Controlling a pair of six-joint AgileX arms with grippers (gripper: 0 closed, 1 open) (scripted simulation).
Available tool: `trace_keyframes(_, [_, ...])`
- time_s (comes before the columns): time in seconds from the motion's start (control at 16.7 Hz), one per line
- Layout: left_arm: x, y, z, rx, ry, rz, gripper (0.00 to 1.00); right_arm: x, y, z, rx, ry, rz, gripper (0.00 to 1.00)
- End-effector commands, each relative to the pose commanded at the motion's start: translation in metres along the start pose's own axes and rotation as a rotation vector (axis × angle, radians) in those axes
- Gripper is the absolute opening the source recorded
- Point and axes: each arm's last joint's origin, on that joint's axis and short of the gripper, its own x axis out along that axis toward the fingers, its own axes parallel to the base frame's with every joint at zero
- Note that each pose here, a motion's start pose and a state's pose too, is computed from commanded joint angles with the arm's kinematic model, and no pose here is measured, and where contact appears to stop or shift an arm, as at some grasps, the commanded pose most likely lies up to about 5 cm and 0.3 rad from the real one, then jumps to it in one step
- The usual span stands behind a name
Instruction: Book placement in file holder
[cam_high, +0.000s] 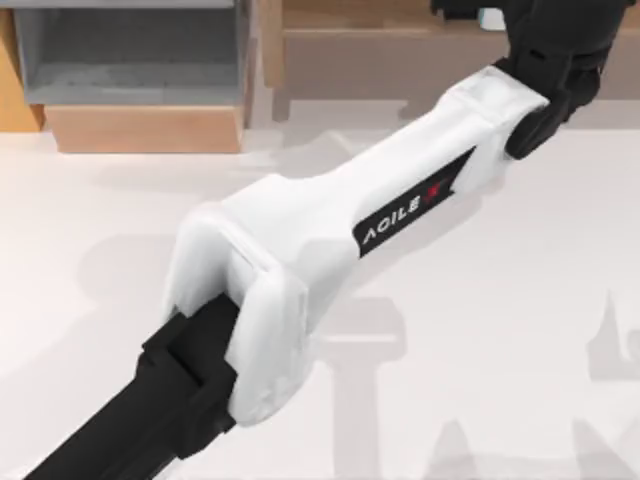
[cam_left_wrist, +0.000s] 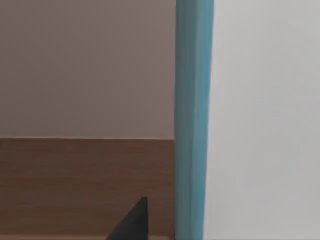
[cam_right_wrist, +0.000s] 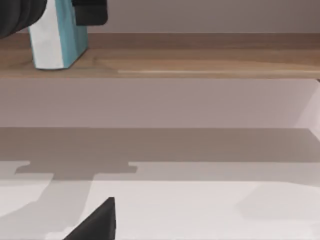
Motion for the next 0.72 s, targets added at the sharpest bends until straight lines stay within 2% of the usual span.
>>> trace_keyframes(0.48, [0.0000, 0.0000, 0.0000, 0.000, 0.000, 0.000, 0.02, 0.0000, 0.0000, 0.0000, 0.000, 0.000, 0.000, 1.00])
trace_keyframes(0.72, [0.0000, 0.0000, 0.0000, 0.000, 0.000, 0.000, 0.00, 0.0000, 0.0000, 0.0000, 0.000, 0.000, 0.000, 1.00])
